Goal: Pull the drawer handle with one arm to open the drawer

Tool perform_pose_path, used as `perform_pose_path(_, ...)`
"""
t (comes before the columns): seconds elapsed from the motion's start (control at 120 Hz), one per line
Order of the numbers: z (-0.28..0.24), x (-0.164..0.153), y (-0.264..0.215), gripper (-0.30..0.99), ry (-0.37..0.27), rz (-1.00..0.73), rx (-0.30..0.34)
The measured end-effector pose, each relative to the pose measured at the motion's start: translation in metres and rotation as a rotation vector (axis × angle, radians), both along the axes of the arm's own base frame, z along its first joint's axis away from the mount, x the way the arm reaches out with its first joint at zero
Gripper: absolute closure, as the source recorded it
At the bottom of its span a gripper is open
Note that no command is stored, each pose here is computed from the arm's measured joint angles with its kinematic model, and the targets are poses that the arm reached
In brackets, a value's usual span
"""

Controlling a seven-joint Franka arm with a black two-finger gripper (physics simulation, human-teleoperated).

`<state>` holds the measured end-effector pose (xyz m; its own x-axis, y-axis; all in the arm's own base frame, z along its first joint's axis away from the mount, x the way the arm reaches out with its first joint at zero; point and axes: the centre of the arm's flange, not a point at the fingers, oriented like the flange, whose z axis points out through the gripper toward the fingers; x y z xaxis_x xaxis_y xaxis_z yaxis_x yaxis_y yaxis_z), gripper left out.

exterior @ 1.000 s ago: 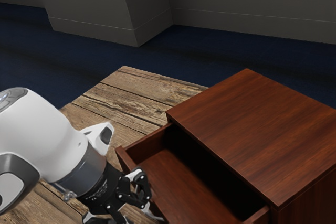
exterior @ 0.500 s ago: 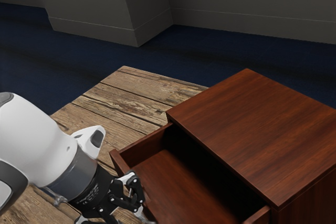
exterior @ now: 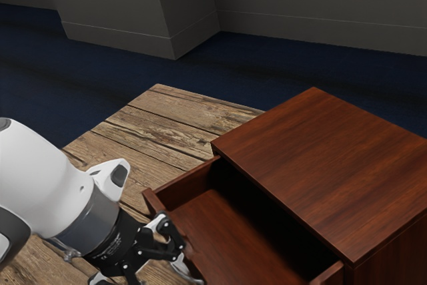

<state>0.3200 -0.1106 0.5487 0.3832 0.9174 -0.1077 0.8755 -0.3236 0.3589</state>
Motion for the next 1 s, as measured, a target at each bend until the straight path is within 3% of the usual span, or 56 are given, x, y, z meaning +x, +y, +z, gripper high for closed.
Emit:
perform_pose_path(0.417, 0.02, -0.008, 0.008, 0.28, -0.067, -0.023, 0.022)
perform_pose_path(0.55, 0.064, -0.02, -0.006, 0.24, -0.155, -0.045, 0.084)
perform_pose_path(0.658, 0.15, -0.013, -0.007, 0.15, -0.206, -0.028, 0.075)
perform_pose_path(0.775, 0.226, 0.059, 0.002, 0.09, -0.101, 0.045, 0.067)
perform_pose_path(0.875, 0.202, 0.112, -0.018, 0.05, 0.072, 0.052, 0.123)
perform_pose_path(1.0, 0.167, 0.121, -0.019, 0.03, 0.223, 0.079, 0.164)
